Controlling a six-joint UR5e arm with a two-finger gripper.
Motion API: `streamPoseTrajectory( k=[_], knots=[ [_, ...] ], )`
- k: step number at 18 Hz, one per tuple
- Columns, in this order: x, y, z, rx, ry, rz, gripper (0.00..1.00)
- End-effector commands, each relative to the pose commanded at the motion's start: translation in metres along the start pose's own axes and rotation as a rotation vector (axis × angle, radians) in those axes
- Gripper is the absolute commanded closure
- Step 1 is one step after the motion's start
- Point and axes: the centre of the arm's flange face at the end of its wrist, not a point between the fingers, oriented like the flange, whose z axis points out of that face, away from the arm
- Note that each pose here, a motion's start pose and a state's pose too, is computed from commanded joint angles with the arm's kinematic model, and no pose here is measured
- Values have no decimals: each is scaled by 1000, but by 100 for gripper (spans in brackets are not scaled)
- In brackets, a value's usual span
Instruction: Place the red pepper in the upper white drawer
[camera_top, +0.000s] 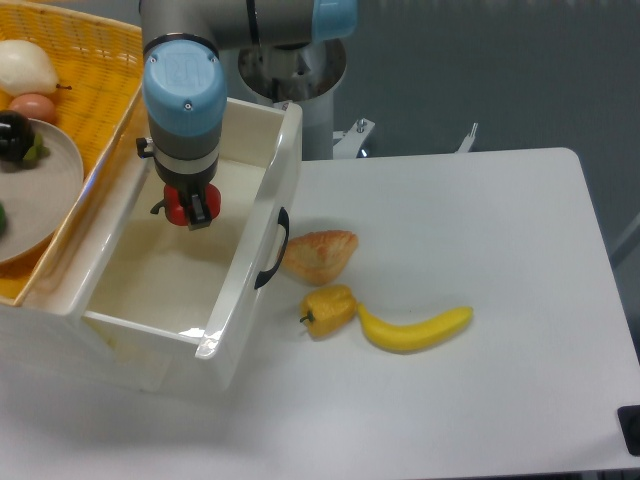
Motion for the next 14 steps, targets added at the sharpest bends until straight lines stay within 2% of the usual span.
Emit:
streamPoseTrajectory(
  k=[14],
  knots=[
    [2,-4,4,-3,7,8,39]
  ],
)
